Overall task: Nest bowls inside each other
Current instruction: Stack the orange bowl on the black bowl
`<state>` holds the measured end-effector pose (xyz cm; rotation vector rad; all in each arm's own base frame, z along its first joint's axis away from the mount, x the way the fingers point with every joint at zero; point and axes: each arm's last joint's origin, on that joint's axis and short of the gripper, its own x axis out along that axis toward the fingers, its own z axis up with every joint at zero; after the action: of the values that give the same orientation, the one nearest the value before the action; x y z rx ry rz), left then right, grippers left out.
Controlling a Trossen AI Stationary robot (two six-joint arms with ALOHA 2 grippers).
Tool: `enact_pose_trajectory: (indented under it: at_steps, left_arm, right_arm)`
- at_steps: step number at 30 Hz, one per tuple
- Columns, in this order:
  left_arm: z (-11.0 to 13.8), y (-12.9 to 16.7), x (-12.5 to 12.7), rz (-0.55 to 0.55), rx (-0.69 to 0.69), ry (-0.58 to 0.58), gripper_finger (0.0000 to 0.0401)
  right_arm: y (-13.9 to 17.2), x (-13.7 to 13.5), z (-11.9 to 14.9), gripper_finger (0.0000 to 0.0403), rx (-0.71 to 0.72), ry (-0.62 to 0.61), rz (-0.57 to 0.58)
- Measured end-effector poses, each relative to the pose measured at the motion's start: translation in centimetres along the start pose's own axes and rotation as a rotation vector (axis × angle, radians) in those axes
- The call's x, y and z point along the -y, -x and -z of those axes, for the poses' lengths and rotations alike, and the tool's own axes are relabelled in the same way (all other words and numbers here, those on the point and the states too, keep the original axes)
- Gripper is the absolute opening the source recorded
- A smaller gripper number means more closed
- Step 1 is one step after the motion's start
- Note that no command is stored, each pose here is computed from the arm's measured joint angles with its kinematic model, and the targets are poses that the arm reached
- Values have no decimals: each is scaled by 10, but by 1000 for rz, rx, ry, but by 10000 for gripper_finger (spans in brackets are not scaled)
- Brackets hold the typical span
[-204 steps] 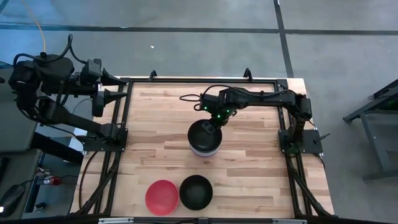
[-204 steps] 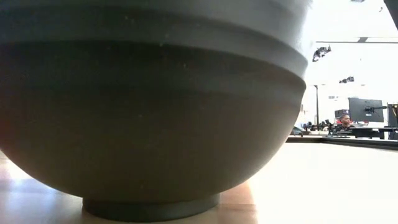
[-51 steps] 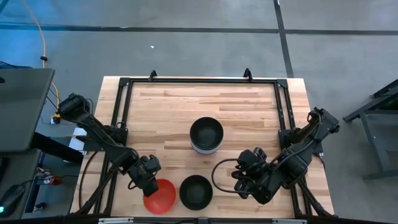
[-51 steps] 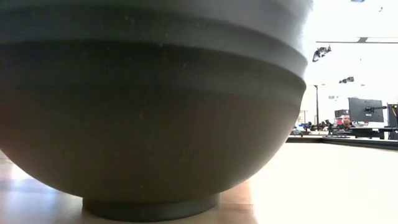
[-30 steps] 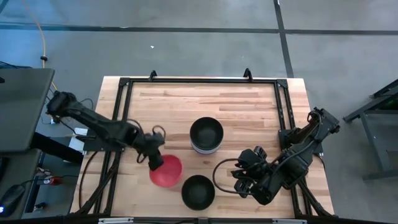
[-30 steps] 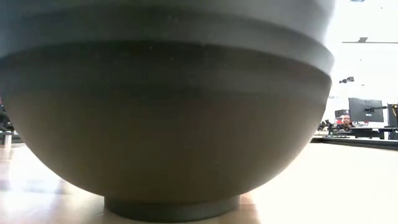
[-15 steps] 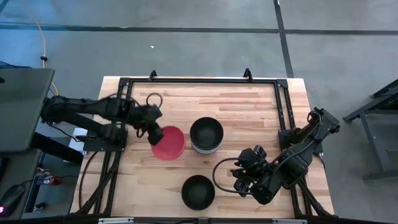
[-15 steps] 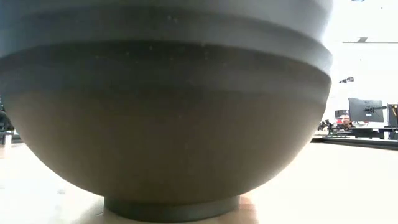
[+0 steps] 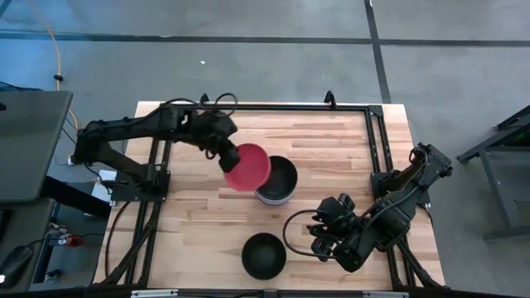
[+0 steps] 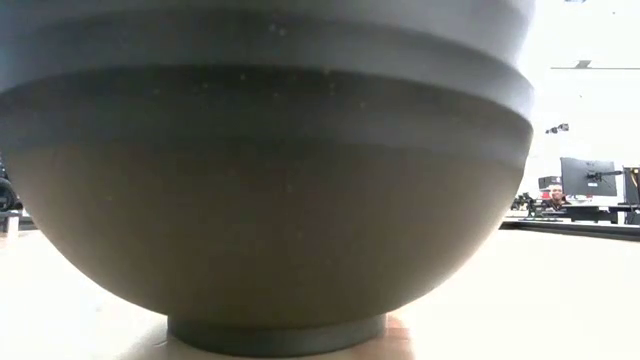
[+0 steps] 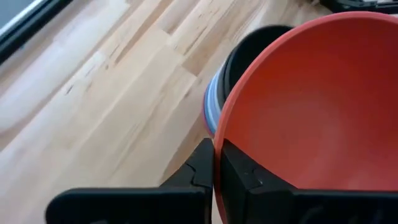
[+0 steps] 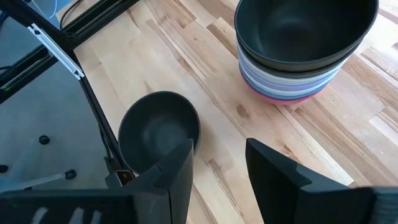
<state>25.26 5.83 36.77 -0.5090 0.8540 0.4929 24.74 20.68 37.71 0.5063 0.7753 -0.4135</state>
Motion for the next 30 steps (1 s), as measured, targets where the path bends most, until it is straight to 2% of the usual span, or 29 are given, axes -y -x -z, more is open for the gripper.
enact_pose_trajectory:
  at_steps: [6, 14, 30]
  left_arm:
    - [-27, -19, 16, 36, -27, -44, 0]
    - [-51, -40, 32, 94, -71, -70, 0]
    - [-58, -84, 38, 60, -195, -80, 0]
  right_arm:
    - [0, 0, 0, 140, 0, -1, -1]
    - [0, 0, 0, 140, 0, -2, -2]
    - [0, 1, 0, 140, -4, 11, 12]
